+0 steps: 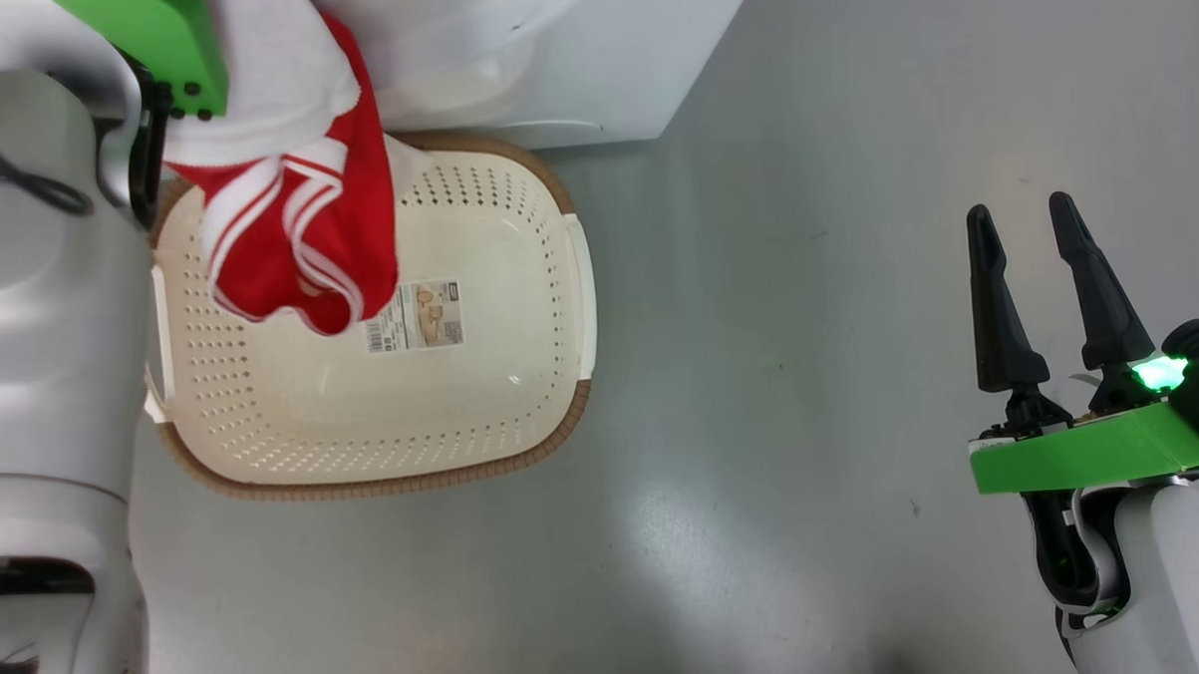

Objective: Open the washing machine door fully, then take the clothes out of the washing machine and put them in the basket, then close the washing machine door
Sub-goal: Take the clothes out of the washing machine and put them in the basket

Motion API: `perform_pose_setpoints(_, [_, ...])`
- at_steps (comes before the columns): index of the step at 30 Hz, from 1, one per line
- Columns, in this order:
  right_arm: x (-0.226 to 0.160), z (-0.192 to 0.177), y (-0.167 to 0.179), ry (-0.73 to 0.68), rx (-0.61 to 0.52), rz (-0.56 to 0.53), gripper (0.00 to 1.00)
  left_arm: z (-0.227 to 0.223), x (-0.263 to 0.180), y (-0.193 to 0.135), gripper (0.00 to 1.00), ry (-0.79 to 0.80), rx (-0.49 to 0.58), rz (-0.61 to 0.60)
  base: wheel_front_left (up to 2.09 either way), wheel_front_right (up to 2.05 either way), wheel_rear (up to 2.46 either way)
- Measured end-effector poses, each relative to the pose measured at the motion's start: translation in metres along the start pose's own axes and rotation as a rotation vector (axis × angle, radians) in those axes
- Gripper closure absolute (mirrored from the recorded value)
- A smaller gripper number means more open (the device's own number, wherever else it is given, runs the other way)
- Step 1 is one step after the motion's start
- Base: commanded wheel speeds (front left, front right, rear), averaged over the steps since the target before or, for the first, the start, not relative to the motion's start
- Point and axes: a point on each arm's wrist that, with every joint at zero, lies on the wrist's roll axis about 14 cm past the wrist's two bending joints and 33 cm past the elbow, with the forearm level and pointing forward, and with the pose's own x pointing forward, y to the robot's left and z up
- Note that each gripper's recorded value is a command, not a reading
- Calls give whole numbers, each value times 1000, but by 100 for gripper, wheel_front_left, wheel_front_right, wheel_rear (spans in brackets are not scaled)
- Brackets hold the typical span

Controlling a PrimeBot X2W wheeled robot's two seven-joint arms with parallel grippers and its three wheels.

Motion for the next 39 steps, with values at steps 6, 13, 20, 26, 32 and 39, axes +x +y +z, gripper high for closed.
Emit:
perform_pose_setpoints(6, [-3,10,4,-23,4,8,0,24,-16,3,100,-144,-50,25,0,0,0])
perform_pose_setpoints(13, [-12,12,8,-21,10,12,0,64,-52,4,100,-362,-101,49,0,0,0])
perform_pose_setpoints(20, [-12,18,15,-36,14,32,0,56,-111,8,100,-469,-156,97,0,0,0])
perform_pose_setpoints(26, [-16,13,16,-20,16,33,0,28,-146,6,100,-451,-188,116,0,0,0])
perform_pose_setpoints(32, [-14,9,16,-12,16,34,0,-7,-157,-4,100,-367,-265,117,0,0,0])
perform_pose_setpoints(39, [-10,-2,12,12,15,27,0,-73,-147,-15,100,-173,-288,115,0,0,0])
